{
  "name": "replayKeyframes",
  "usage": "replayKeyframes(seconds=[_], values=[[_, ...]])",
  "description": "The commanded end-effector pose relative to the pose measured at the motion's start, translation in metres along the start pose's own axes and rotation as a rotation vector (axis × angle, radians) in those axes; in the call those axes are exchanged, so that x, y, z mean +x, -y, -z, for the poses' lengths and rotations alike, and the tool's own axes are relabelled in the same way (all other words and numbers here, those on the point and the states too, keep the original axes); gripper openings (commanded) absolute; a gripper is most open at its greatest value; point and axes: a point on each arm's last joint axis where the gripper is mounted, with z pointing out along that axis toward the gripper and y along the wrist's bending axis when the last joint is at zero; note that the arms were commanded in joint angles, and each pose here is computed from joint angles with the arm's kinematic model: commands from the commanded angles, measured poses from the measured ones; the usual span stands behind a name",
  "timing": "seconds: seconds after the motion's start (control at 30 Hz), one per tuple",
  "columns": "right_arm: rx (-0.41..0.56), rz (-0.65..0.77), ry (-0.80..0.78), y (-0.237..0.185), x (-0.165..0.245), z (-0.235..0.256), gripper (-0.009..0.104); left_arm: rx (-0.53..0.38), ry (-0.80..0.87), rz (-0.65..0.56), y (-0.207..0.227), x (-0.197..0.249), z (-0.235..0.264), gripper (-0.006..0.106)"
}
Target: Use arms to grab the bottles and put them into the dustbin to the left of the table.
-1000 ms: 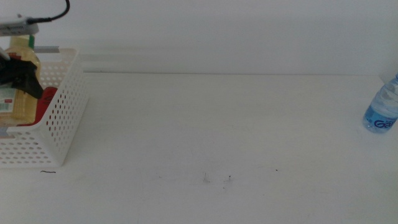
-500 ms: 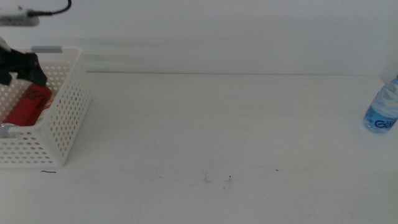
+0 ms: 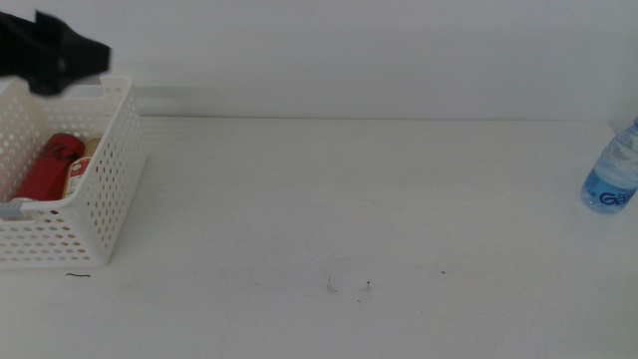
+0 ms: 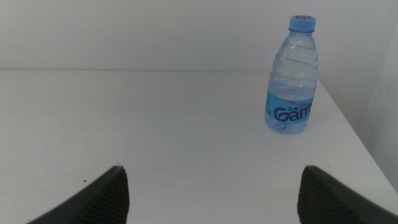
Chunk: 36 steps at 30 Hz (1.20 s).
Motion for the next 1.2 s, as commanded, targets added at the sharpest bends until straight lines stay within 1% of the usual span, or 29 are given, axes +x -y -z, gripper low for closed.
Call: replayKeyframes(seconds=[0.0, 0.1, 0.23, 0.3, 0.37, 0.47, 0.53, 0.63, 1.17], values=[[0.006, 0.011, 0.01, 0.0, 0.0, 0.0, 0.092, 0.042, 0.064, -0.028, 0.026, 0.006, 0.015, 0.094], [0.006, 0.011, 0.01, 0.0, 0.0, 0.0, 0.092, 0.106, 0.104, -0.024, 0.053, 0.017, 0.029, 0.094], [0.006, 0.011, 0.01, 0.0, 0.0, 0.0, 0.092, 0.205, 0.117, -0.081, 0.082, 0.028, 0.05, 0.094], [0.006, 0.011, 0.01, 0.0, 0.0, 0.0, 0.092, 0.28, 0.099, -0.099, 0.094, 0.028, 0.059, 0.094], [0.006, 0.011, 0.01, 0.0, 0.0, 0.0, 0.092, 0.313, 0.043, -0.081, 0.1, 0.028, 0.064, 0.094], [0.006, 0.011, 0.01, 0.0, 0.0, 0.0, 0.092, 0.286, -0.027, -0.022, 0.103, 0.029, 0.066, 0.094], [0.006, 0.011, 0.01, 0.0, 0.0, 0.0, 0.092, 0.276, -0.024, -0.025, 0.104, 0.029, 0.067, 0.094], [0.006, 0.011, 0.01, 0.0, 0.0, 0.0, 0.092, 0.272, -0.008, -0.043, 0.106, 0.028, 0.068, 0.094], [0.006, 0.011, 0.01, 0.0, 0.0, 0.0, 0.092, 0.206, 0.142, 0.007, 0.1, 0.014, 0.067, 0.094]])
